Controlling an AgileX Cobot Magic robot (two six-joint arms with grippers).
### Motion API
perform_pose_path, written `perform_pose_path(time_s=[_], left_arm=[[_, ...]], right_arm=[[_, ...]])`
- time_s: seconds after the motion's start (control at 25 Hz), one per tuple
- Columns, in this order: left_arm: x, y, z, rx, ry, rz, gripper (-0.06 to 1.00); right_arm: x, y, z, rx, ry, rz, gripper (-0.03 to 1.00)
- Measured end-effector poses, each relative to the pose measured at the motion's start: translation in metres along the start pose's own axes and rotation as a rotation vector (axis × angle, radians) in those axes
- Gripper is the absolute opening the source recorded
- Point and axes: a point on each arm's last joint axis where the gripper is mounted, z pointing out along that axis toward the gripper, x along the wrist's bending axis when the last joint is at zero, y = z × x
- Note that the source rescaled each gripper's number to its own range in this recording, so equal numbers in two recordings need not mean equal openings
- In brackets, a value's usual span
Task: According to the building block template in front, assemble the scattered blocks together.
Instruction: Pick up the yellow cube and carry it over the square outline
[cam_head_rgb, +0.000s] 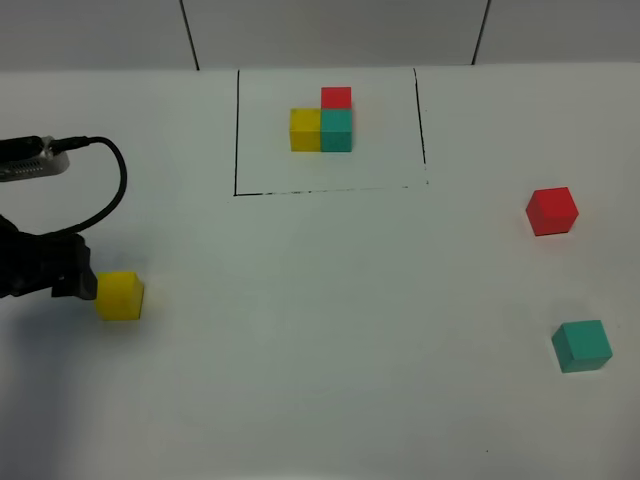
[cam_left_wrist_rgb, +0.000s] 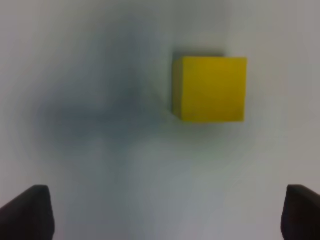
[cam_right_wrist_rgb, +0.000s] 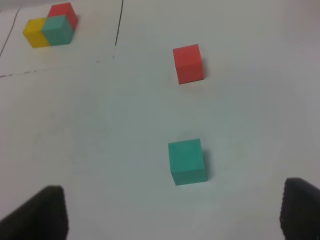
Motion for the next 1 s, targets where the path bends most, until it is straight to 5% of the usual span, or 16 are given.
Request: perform_pose_path(time_s=[0.68, 1.0], left_arm=[[-0.033, 0.017, 0.032, 0.038, 0.055, 0.031, 0.99], [-0.031, 0.019, 0.049, 0.064, 0.092, -0.013, 0.99]], right_arm=[[0.000, 0.000, 0.000, 0.000, 0.000, 0.000, 0.72], [0.000, 0.000, 0.000, 0.000, 0.000, 0.000, 0.72]])
